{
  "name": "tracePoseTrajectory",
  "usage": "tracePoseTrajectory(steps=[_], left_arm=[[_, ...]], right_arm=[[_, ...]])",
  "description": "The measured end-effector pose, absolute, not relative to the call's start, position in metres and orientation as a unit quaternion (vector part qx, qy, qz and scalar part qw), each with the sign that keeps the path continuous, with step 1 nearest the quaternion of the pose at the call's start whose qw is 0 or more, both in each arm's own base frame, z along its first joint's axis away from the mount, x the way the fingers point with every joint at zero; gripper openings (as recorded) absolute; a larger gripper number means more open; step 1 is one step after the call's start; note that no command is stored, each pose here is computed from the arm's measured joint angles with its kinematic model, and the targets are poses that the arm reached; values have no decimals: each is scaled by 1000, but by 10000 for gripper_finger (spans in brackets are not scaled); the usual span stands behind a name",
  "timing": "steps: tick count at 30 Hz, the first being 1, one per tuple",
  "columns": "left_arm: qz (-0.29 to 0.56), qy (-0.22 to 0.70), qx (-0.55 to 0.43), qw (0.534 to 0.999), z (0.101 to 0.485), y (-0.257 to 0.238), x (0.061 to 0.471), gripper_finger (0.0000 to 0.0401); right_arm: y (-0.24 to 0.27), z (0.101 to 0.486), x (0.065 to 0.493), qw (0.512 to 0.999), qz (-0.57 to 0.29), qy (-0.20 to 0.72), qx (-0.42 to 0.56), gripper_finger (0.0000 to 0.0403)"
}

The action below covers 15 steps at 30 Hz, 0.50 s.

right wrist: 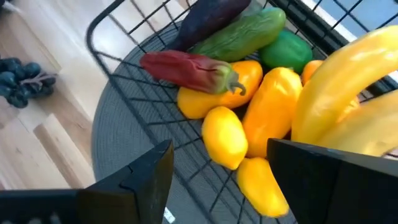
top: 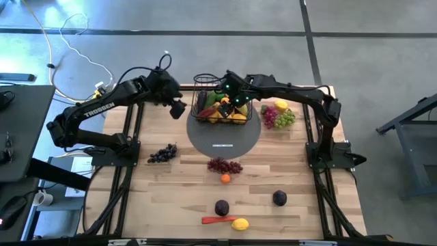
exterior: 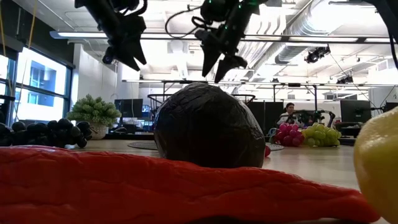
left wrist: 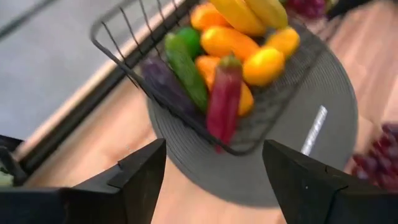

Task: Build produce basket
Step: Put the bottom left purple grapes into the black wire basket

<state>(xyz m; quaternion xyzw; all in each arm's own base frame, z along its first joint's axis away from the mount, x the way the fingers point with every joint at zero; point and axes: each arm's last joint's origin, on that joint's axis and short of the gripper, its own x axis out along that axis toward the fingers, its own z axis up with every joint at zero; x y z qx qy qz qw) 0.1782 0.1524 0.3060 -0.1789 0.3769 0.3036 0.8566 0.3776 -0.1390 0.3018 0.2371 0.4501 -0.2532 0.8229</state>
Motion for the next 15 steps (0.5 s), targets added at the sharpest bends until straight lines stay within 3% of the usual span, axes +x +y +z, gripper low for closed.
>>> tracePoseTrajectory(steps=[15], left_arm=[[211, 522, -179, 807, 289, 114, 174, 255]], right_arm=[[-113, 318, 381, 828, -230, 473, 194, 238]])
